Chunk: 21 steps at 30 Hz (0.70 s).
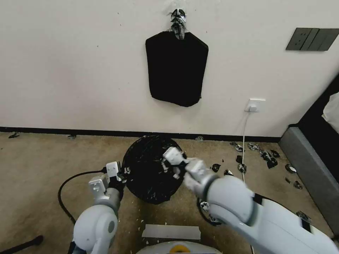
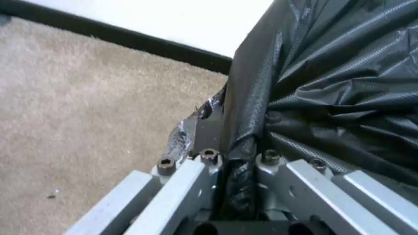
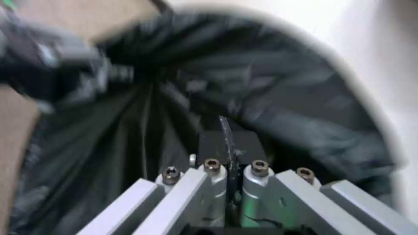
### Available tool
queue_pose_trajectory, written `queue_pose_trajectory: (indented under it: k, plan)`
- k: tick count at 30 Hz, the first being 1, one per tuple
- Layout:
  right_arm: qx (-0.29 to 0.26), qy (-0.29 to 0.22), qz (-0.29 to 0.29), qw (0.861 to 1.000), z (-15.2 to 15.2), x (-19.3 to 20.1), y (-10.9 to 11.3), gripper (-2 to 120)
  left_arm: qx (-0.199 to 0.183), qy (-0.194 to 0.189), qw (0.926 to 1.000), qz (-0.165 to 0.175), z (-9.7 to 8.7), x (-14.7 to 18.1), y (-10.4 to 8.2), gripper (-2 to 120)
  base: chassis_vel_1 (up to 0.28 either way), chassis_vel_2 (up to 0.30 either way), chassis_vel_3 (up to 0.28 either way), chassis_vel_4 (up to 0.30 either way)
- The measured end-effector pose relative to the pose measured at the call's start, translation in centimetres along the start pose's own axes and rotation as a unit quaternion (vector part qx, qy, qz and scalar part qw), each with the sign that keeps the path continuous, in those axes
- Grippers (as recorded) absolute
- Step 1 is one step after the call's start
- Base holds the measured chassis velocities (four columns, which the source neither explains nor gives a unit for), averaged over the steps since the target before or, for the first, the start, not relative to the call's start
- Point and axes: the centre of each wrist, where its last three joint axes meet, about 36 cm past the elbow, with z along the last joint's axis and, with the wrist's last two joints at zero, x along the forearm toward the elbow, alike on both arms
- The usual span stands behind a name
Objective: Place a trash bag onto the trash bin.
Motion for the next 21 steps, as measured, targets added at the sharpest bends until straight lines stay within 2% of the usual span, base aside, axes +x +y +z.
queue_pose_trajectory:
  k: [6, 13, 21]
  plan:
    - [0.015, 0.057, 0.002, 0.998, 2.5, -4.4, -0.2, 0, -0.012, -0.010, 0.9999, 0.004, -0.1, 0.5, -0.7, 3, 0.000, 0.000, 0.000, 0.000]
    - [0.028, 0.068, 0.007, 0.997, 2.2, -7.6, -0.4, 0, -0.030, -0.014, 0.9995, 0.001, 0.5, 0.9, -1.3, 3, 0.000, 0.000, 0.000, 0.000]
    - [0.051, 0.097, 0.009, 0.994, 3.7, -10.1, -0.6, 0, -0.031, -0.017, 0.9994, 0.002, 0.4, 1.5, -1.7, 3, 0.000, 0.000, 0.000, 0.000]
